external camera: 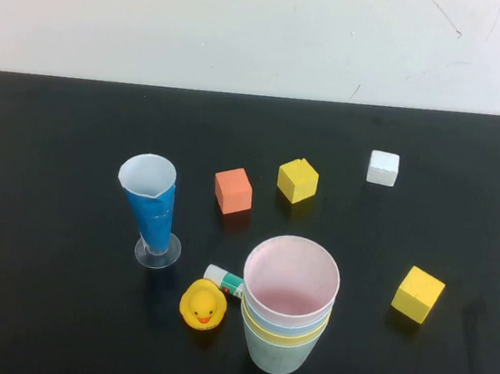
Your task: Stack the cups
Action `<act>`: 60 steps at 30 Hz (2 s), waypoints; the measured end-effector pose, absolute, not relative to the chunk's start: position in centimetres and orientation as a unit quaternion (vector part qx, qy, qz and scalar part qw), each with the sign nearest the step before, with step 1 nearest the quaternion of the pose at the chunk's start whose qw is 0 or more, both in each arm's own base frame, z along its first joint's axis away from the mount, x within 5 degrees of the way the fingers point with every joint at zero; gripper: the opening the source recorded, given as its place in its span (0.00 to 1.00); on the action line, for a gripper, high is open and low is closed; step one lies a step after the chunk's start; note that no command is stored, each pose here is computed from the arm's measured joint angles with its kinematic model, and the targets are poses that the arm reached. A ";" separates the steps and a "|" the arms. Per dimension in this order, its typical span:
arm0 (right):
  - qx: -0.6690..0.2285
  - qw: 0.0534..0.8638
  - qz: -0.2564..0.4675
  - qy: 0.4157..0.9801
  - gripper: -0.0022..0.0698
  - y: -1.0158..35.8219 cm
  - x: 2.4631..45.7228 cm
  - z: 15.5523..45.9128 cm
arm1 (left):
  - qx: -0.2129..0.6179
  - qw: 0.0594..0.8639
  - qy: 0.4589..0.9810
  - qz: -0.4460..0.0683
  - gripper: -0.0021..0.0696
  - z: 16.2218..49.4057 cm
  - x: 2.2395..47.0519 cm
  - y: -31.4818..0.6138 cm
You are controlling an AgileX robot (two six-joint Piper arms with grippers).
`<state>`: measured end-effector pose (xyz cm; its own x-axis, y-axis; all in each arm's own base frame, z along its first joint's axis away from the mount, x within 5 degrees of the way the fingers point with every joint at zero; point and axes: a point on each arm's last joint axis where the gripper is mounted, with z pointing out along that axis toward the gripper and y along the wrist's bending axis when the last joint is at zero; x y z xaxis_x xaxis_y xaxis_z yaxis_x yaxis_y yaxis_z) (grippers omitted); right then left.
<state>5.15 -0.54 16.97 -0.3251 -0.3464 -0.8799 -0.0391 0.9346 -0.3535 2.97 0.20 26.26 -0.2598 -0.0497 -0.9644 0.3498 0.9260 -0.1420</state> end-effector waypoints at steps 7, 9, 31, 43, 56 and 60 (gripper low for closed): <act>-0.121 0.567 -0.136 0.803 0.12 -0.5 5.1 16.9 | 0.097 0.601 0.776 -0.166 0.03 26.3 3.0 0.2; -0.121 0.567 -0.136 0.803 0.12 -0.5 5.1 16.9 | 0.097 0.601 0.776 -0.166 0.03 26.3 3.0 0.2; -0.122 0.565 -0.138 0.804 0.12 -0.6 5.1 16.9 | -0.115 0.505 0.839 -0.166 0.03 17.4 4.4 -0.8; -0.122 0.565 -0.138 0.804 0.09 -0.6 5.1 16.9 | -0.093 0.594 0.795 -0.075 0.03 17.7 5.2 0.0; -0.122 0.565 -0.138 0.804 0.09 -0.6 5.1 16.9 | -0.024 0.599 0.799 -0.052 0.03 17.7 5.2 -0.4; -0.122 0.565 -0.138 0.804 0.09 -0.6 5.1 16.9 | -0.025 0.599 0.799 -0.053 0.03 17.7 5.2 -0.4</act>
<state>5.13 -0.57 16.93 -0.3314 -0.3520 -0.8754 -0.0405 0.9322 -0.3596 5.21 -0.45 17.70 -0.2814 -0.1030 -0.9540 0.0233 0.9932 -0.1141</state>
